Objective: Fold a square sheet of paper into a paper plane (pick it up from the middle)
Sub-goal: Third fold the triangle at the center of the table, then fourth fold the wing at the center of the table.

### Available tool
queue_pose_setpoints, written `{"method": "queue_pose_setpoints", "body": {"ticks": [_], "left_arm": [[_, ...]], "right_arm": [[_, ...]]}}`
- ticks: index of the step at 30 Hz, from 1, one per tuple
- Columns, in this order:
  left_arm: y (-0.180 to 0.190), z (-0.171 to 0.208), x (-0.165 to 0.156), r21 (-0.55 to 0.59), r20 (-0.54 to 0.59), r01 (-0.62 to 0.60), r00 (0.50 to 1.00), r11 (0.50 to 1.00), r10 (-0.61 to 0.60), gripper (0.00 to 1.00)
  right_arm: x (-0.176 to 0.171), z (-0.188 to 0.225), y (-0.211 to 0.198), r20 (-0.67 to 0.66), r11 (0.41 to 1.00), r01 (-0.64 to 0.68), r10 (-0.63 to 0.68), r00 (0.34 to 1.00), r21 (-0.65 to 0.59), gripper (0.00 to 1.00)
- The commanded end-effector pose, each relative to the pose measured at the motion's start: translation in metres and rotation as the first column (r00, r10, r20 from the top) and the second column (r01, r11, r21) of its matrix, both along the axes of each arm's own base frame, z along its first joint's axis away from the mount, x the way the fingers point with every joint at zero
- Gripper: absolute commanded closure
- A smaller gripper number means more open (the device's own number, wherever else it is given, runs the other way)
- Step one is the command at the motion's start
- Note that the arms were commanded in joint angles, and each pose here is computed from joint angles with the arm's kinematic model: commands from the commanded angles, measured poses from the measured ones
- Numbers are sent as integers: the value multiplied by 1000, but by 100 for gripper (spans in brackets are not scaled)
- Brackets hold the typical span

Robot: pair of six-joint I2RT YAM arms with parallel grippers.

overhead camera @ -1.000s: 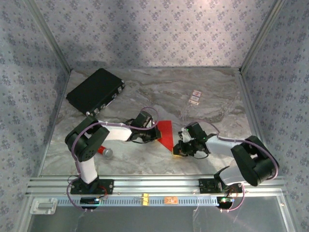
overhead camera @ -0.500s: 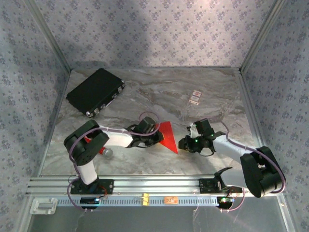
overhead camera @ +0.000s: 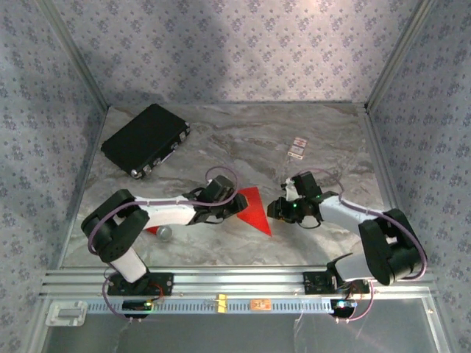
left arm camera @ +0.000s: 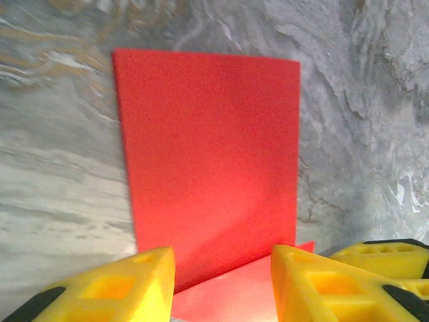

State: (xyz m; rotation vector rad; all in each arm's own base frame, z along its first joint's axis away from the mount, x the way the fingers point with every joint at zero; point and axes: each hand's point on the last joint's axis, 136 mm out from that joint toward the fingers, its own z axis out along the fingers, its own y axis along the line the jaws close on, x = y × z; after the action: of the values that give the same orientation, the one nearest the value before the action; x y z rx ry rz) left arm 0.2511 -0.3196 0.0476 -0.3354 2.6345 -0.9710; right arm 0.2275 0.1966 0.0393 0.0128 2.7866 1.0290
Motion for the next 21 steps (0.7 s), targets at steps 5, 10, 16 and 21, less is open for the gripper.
{"method": "queue_pose_setpoints", "body": {"ticks": [5, 10, 16, 21], "left_arm": [[6, 1, 0, -39, -19, 40, 999, 998, -41, 57], [5, -1, -1, -57, -34, 49, 998, 997, -51, 56], [5, -3, -1, -65, -46, 53, 997, 996, -56, 56], [5, -3, 1, -67, -49, 52, 997, 996, -55, 56]], "right_arm": [[13, 5, 16, 22, 998, -53, 52, 998, 31, 68], [15, 2, 18, 19, 998, -62, 61, 998, 30, 70], [17, -1, 21, 11, 997, -69, 68, 998, 43, 70], [19, 0, 25, 12, 995, -78, 78, 997, 62, 75]]}}
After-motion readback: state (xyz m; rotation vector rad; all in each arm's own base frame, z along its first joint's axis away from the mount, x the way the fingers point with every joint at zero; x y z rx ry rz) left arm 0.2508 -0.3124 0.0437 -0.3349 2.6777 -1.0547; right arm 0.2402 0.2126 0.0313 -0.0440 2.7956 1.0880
